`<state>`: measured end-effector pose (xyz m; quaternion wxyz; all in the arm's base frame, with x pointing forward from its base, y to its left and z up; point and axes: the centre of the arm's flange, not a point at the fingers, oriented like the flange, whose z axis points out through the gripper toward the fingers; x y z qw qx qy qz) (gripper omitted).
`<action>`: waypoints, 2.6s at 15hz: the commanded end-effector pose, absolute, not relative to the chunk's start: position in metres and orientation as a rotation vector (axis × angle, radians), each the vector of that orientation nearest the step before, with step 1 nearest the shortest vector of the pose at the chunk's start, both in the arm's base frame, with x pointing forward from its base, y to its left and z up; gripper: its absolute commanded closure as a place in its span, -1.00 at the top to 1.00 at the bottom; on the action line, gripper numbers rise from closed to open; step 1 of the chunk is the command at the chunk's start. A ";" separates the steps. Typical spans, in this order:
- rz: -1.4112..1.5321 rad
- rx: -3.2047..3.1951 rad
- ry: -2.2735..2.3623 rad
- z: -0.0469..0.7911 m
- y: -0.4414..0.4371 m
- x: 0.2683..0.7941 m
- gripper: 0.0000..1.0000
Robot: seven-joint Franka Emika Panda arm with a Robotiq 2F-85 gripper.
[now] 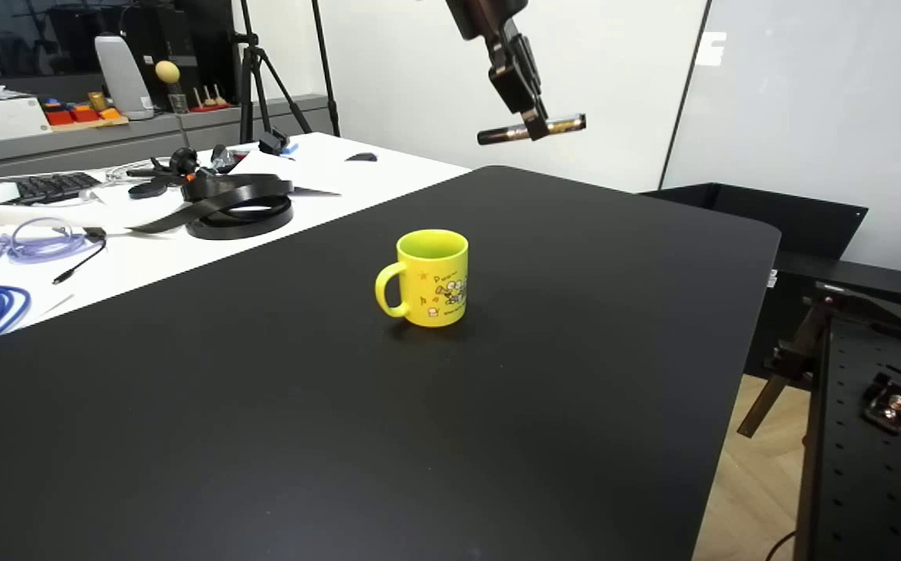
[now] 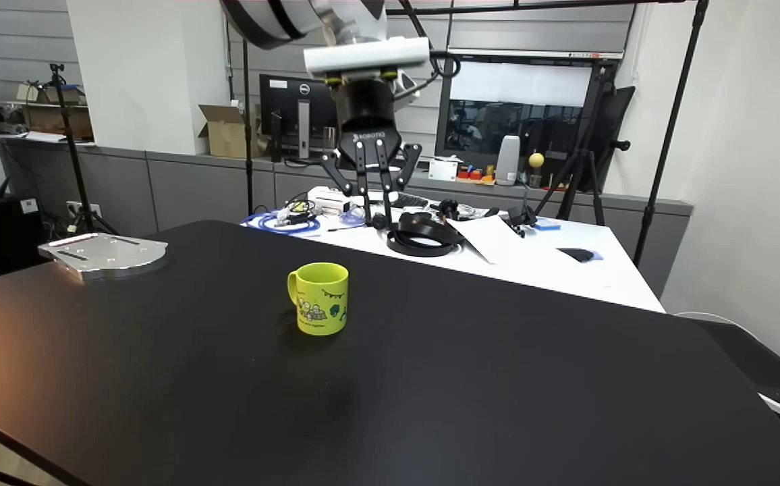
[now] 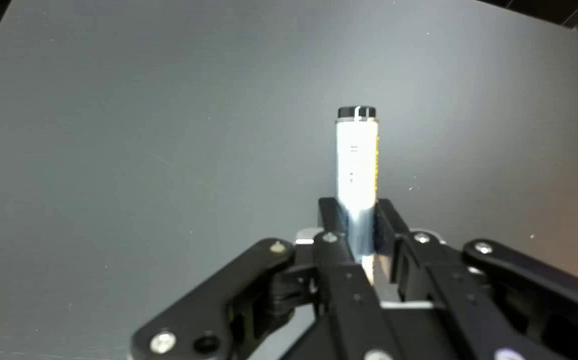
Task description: Take the pen and put it in the cup
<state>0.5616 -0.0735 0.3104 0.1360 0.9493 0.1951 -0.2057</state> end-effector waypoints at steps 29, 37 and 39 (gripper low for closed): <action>-1.153 2.477 0.863 0.224 0.023 0.637 -0.89; -1.131 2.485 0.895 0.220 0.033 0.629 -0.58; -1.157 2.478 0.901 0.216 0.031 0.629 -0.89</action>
